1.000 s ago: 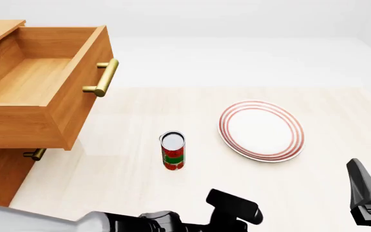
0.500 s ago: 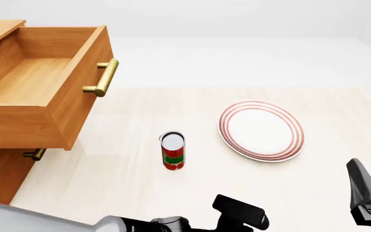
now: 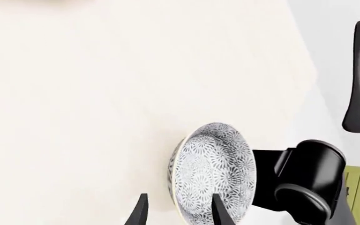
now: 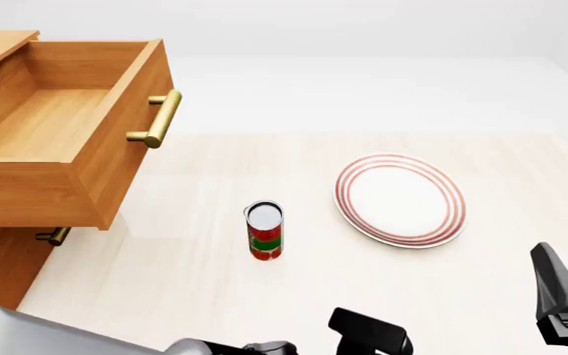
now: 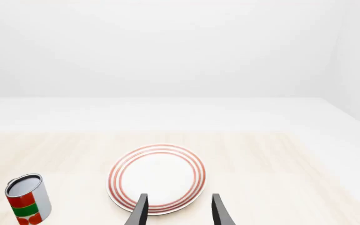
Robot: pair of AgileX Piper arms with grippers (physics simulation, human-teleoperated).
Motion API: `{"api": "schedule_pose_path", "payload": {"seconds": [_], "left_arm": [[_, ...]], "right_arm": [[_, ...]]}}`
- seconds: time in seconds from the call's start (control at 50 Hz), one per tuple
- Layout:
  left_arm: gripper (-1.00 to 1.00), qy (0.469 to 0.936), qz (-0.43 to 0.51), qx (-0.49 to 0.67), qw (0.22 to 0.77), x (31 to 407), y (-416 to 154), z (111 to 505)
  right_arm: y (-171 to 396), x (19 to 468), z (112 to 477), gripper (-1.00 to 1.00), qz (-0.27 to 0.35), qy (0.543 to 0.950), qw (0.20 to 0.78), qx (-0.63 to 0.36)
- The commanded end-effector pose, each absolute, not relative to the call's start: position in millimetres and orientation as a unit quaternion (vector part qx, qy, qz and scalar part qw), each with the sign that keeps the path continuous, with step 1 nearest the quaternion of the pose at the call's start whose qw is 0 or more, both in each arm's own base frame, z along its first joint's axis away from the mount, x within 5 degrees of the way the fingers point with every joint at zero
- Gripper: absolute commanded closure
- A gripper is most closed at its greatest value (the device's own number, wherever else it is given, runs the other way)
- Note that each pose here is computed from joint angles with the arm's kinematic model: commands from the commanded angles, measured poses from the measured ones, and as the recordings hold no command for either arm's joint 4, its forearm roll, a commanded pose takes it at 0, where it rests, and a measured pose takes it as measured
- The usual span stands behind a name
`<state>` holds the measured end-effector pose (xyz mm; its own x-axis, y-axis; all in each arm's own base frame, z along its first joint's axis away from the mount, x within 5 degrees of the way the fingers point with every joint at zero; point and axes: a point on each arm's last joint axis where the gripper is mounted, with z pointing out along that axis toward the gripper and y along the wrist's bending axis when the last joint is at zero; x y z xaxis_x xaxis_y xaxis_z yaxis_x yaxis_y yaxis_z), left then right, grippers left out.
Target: Put the bowl in the top drawer of the cabinet.
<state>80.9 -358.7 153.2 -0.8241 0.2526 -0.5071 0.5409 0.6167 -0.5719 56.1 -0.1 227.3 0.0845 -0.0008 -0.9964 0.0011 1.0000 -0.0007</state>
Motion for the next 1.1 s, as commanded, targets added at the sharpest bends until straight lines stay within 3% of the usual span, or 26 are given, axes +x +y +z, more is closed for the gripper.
{"api": "schedule_pose_path", "payload": {"seconds": [0.02,1.08,1.1], "left_arm": [[-1.00,0.880,-0.376,0.221,0.186,78.1,-361.0,144.9],[-1.00,0.885,-0.380,0.207,0.170,71.2,-368.4,122.5],[1.00,0.885,-0.380,0.207,0.173,73.9,-368.0,123.6]], "right_arm": [[-0.1,56.2,227.3,-1.00,-0.001,0.677,0.736,0.000],[-0.1,56.1,227.3,-1.00,-0.001,0.677,0.736,0.000],[-0.1,56.1,227.3,-1.00,-0.001,0.677,0.736,0.000]]}}
